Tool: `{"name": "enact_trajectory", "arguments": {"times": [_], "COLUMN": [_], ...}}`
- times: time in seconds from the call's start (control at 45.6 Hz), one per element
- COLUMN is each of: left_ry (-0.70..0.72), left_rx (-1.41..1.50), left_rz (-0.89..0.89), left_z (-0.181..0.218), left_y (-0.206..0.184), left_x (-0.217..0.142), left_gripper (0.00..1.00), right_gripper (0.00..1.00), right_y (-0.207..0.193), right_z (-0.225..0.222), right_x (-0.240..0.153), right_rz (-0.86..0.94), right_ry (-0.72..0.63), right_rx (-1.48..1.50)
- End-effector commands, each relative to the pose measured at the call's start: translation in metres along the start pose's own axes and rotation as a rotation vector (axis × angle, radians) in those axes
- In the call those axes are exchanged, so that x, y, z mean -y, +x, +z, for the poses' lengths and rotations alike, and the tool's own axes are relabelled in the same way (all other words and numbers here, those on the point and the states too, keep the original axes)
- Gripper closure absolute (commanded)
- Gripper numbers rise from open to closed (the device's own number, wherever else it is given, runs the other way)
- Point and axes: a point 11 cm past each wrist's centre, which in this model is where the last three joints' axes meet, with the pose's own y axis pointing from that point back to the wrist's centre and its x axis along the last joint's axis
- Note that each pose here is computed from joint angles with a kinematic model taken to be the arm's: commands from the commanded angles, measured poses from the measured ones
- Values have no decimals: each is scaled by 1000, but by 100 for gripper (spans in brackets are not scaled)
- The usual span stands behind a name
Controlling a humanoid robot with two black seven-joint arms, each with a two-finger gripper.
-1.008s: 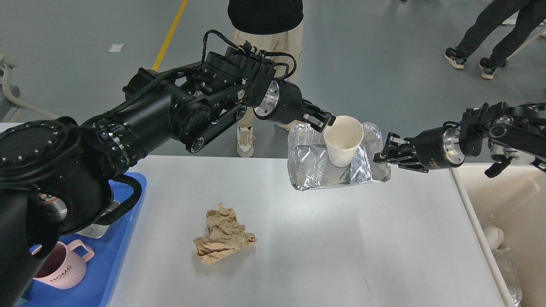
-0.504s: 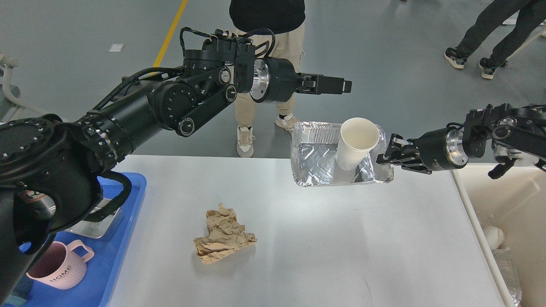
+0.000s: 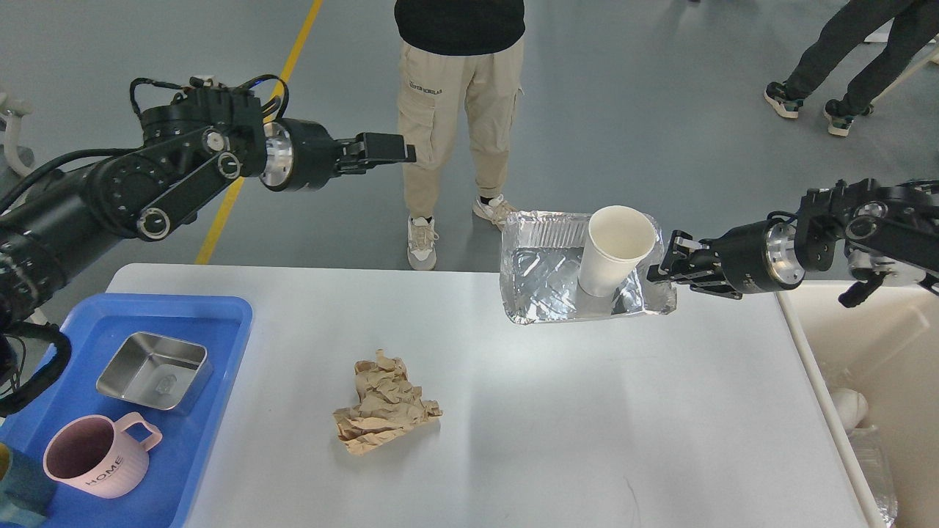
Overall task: Tidy desktop
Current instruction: 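Move the left gripper down toward the crumpled brown paper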
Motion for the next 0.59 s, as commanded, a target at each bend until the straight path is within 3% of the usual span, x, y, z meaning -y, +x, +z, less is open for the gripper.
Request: {"name": "enact_trajectory", "arguments": {"times": [0.0, 0.219, 0.57], "left_ry": [-7, 9, 48], "left_rx": [-29, -116, -456], "left_rz": [-81, -55, 309], "left_z": [-30, -70, -140], "left_y": [-40, -80, -84], "left_x": [-33, -94, -169], "left_gripper": [3, 3, 3], "right_gripper": [100, 100, 100], "right_y": [-1, -3, -4], "right_z": [2, 3, 3], "right_x": [1, 3, 4], "right_rz": [-2, -8, -10], "right_ry": [-3, -4, -2], "right_rx": [2, 6, 6]}}
